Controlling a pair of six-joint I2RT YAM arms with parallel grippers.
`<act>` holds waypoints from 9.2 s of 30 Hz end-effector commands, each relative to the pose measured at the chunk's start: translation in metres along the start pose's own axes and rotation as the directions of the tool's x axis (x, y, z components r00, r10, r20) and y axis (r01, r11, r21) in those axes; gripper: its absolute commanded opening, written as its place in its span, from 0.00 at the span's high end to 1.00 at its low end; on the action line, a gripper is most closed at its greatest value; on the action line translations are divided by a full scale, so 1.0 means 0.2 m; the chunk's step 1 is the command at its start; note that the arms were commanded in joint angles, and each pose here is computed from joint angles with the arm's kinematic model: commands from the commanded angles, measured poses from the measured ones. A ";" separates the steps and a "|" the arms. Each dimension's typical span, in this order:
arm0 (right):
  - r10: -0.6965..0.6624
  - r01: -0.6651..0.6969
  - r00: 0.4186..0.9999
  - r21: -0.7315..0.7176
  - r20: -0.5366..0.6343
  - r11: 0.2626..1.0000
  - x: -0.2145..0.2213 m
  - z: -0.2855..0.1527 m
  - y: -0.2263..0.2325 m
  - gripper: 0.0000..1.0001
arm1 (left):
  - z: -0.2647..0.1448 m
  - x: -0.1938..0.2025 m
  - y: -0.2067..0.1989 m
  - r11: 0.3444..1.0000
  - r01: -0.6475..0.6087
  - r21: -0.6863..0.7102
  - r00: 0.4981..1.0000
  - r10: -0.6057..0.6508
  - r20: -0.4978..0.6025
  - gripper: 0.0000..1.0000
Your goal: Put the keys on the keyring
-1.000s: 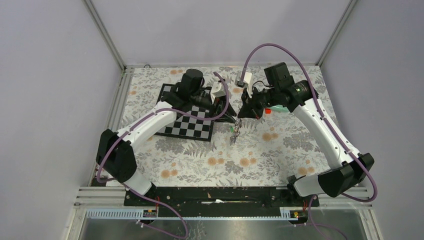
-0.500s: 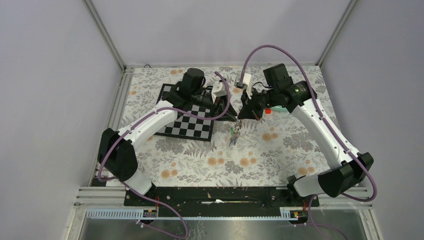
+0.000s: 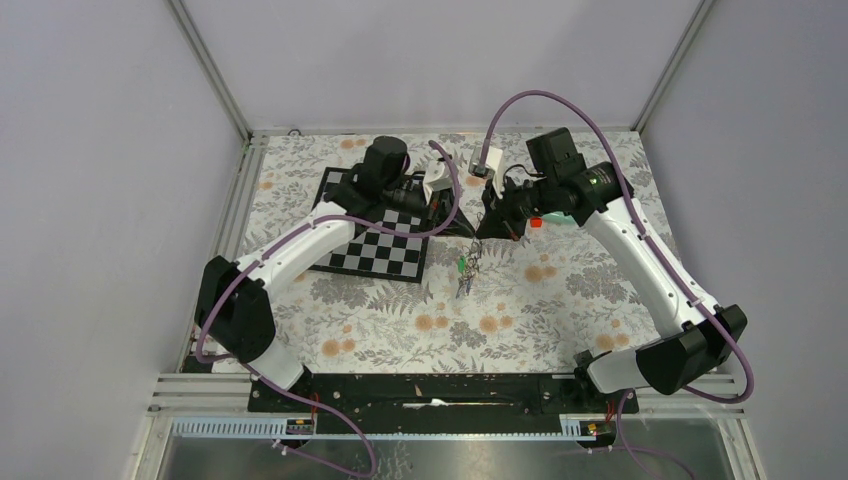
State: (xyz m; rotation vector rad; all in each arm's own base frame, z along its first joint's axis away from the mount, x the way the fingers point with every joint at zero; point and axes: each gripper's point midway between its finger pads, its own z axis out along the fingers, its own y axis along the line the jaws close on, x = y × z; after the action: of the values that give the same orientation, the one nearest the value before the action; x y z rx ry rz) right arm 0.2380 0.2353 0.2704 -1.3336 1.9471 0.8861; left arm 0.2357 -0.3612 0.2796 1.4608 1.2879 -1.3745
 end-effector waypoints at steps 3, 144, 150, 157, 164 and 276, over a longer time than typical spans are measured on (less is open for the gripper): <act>-0.033 0.034 0.996 -0.014 0.083 0.999 -0.08 -0.03 0.03 0.95 | -0.05 -0.13 -0.02 0.999 -0.043 -0.015 0.997 0.044 0.065 1.00; -0.107 0.107 0.994 0.049 -0.007 0.993 -0.13 -0.07 0.02 1.00 | -0.13 -0.13 0.03 0.997 -0.073 -0.026 0.994 0.075 0.083 0.59; -0.108 0.111 0.993 0.066 -0.035 0.992 -0.12 -0.07 0.00 1.00 | -0.09 -0.10 0.01 0.994 -0.109 0.003 0.993 0.108 0.051 0.69; -0.101 0.103 0.994 0.058 -0.040 0.993 -0.11 -0.06 0.00 1.00 | -0.06 -0.12 0.01 0.993 -0.118 0.021 0.992 0.116 0.053 0.68; -0.083 0.084 0.996 0.039 -0.026 0.996 -0.10 -0.04 0.02 1.00 | -0.05 -0.15 -0.01 0.993 -0.109 0.034 0.992 0.107 0.067 0.68; -0.045 0.102 0.949 -0.166 0.311 0.981 -0.22 -0.18 0.22 0.64 | -0.10 -0.26 -0.18 0.994 0.071 0.086 0.932 -0.097 0.350 1.00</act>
State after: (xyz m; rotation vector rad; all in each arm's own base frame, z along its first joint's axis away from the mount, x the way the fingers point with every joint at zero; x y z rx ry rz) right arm 0.2117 0.2413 0.3173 -1.2491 1.6720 1.1652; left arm 0.2101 -0.3424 0.3221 1.1576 1.1656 -1.6986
